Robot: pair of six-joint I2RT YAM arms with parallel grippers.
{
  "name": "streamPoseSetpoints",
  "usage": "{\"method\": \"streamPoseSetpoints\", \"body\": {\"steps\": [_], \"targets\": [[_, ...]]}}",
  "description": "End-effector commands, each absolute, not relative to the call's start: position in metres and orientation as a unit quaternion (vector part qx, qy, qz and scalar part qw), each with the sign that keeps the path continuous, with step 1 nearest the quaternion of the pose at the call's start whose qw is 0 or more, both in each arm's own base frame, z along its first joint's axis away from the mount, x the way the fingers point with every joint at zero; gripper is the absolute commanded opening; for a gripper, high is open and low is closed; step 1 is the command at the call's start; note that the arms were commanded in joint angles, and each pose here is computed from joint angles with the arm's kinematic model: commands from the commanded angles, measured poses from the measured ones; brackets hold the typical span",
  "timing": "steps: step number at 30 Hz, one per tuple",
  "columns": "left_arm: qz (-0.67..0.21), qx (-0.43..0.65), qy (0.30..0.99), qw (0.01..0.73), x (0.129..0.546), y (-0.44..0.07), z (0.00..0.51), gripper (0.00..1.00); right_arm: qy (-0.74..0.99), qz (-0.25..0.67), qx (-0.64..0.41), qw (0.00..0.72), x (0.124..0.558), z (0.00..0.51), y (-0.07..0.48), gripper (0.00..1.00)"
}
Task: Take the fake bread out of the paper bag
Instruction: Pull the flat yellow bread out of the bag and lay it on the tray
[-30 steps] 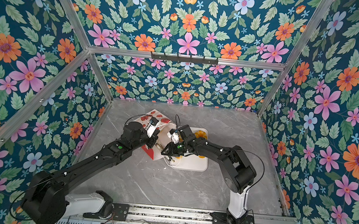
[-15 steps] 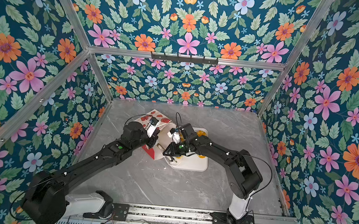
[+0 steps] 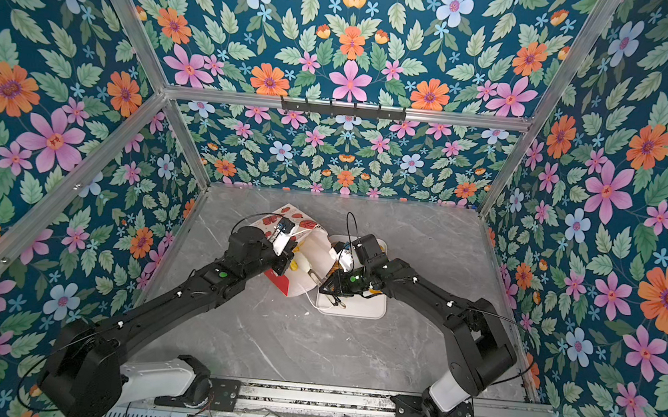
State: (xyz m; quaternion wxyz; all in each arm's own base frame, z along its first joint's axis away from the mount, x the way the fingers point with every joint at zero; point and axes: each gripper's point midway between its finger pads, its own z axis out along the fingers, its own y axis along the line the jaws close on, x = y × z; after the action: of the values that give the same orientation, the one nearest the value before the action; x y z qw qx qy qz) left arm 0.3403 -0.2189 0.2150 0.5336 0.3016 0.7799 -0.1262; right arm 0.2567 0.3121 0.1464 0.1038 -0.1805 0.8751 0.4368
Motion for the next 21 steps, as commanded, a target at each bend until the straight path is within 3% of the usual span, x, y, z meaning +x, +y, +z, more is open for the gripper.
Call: {"method": "streamPoseSetpoints", "body": {"steps": [1,21], "targets": [[-0.128,0.3,0.773,0.545,0.343,-0.22,0.224,0.0,0.869,0.443,-0.185,0.123,0.254,0.157,0.304,0.14],[-0.099,0.259,0.771,0.574,0.357,-0.209,0.234,0.0,0.9,0.38,-0.17,0.128,0.191,0.176,0.232,0.13]]}}
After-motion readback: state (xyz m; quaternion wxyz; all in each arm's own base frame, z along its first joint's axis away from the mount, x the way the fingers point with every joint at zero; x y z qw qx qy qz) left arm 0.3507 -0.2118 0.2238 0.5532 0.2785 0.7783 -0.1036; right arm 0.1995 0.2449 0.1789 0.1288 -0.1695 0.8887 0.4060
